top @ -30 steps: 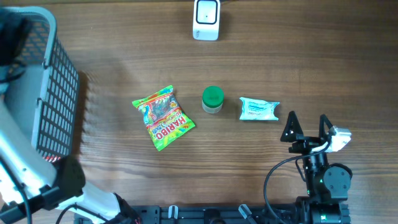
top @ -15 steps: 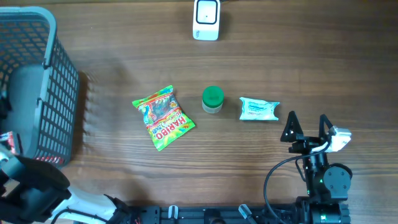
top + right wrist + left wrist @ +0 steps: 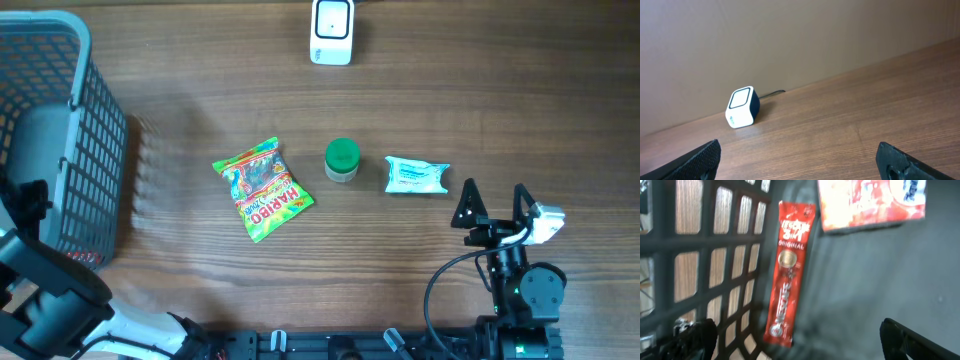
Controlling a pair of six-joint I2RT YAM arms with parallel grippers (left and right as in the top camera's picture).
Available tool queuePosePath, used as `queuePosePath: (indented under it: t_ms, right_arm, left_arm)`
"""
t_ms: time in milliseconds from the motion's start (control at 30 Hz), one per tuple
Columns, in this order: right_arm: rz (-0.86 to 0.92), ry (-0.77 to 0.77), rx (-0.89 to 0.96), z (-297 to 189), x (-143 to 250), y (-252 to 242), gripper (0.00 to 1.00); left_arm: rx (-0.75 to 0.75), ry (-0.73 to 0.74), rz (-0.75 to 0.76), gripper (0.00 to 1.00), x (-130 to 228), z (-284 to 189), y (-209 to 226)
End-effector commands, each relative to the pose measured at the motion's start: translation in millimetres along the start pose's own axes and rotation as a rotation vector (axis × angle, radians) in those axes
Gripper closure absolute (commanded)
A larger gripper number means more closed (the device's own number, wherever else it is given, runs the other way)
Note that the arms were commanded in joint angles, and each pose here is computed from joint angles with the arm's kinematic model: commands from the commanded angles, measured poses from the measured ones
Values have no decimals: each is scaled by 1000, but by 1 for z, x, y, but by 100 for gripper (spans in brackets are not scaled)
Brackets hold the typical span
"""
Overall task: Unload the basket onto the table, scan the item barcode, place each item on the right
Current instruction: 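Grasp the red Nescafe 3in1 stick in the basket with the left gripper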
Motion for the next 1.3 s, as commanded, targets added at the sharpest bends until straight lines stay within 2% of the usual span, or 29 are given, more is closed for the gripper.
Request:
queuePosePath:
  t_ms: [0,933,967,1000,1100,1200,1267]
  right_arm:
    - [6,-6,2,0,-1,0,0]
    - [7,-6,2,0,-1,0,0]
    - [6,-6,2,0,-1,0,0]
    - [6,-6,2,0,-1,0,0]
    - [7,-6,2,0,-1,0,0]
    - [7,-5,2,0,-1,0,0]
    - [6,-5,2,0,-1,0,0]
  left_arm:
    - [-33,-53,-27,0,-6,12,5]
    - [21,-92,-49,2,25,100,0]
    - [22,-86,-48,6,27,103,0]
    - [21,-80,-46,15,29,106,0]
    - [27,-54,-42,63,36,114,-1]
    - [51,-18,-38,96,42,118,-7]
    - [89,0,-40,96,44,118,-14]
Point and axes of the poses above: each gripper's point midway between its finger pads, its own z axis out along the fingers, its own y axis along the line the jaws close on, x = y × z, the point moved 1 cm from there along -z, back along the fingers, and after that the axes turned 9 degrees about z, right-handed, at the moved point
